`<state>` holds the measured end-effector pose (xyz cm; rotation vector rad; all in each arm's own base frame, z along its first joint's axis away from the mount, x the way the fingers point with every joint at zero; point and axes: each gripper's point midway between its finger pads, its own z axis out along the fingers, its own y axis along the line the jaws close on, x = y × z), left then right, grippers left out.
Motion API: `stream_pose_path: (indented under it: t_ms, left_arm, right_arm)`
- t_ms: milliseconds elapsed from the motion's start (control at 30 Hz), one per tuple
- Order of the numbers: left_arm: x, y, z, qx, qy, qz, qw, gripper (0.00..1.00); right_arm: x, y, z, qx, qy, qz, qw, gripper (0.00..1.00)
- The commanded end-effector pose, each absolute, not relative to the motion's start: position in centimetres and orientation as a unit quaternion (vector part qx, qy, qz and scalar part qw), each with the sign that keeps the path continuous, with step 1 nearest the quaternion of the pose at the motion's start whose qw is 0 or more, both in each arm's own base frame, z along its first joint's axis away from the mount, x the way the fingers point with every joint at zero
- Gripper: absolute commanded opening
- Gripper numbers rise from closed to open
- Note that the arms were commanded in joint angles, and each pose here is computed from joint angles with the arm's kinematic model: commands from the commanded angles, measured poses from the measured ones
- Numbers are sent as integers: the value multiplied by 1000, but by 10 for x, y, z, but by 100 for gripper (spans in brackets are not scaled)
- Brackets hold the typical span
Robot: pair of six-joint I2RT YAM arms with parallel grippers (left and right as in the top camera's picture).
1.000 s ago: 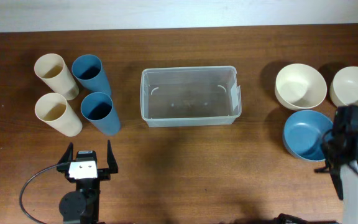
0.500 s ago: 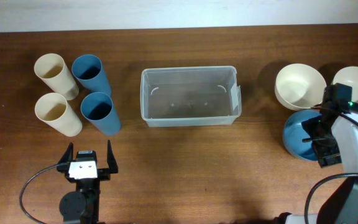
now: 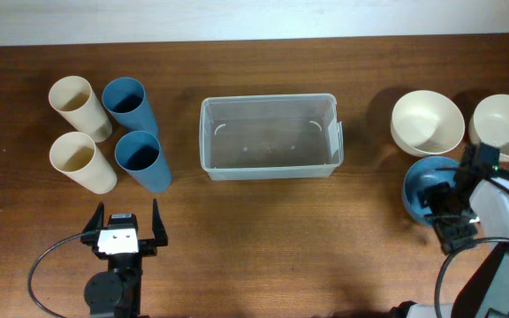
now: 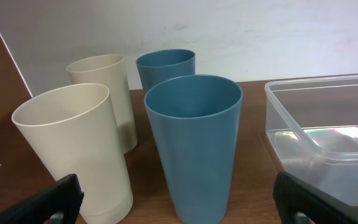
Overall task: Pack container
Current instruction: 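Move the right gripper to the blue bowl and grasp its rim, then lift the blue bowl with the right gripper and lower it into the container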
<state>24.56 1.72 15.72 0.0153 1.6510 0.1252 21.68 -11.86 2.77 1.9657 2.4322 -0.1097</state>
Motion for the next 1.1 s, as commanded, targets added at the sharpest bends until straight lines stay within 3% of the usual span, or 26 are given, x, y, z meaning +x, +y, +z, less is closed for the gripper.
stream_pose_path:
  t_ms: [0,167,233,300,433,567,600,633,900,1067]
  left_arm:
    - [246,14,156,20,735,56,676,100]
    - [246,14,156,20,735,56,676,100]
    - [246,14,156,20,735,56,676,100]
    - [246,14,156,20,735,56,676,100]
    - [246,14,156,20,735,56,676,100]
    - [246,14,156,20,735,56,676,100]
    - [246,14,156,20,735,56,676,100]
    - [246,14,156,20,735,56,676,100]
    - [246,14,156,20,735,56,676,100]
    - [246,14,156,20,735,56,676,100]
  right_arm:
    - [209,-118,21,626,779,-33,1,99]
    - [219,-123,21,619,785,-30,22,98]
    - [223,-125,22,619,785,-28,31,90]
    - [226,-129,22,619,784,-31,42,79]
    - [232,-134,23,619,782,-34,58,43]
    - [233,-135,23,619,782,-34,60,28]
    - [232,-134,23,619,783,-34,57,11]
    - [230,-133,23,619,783,-35,52,4]
    - [209,-122,39,612,790,-45,-2,4]
    - [233,-106,68,544,839,30,25,4]
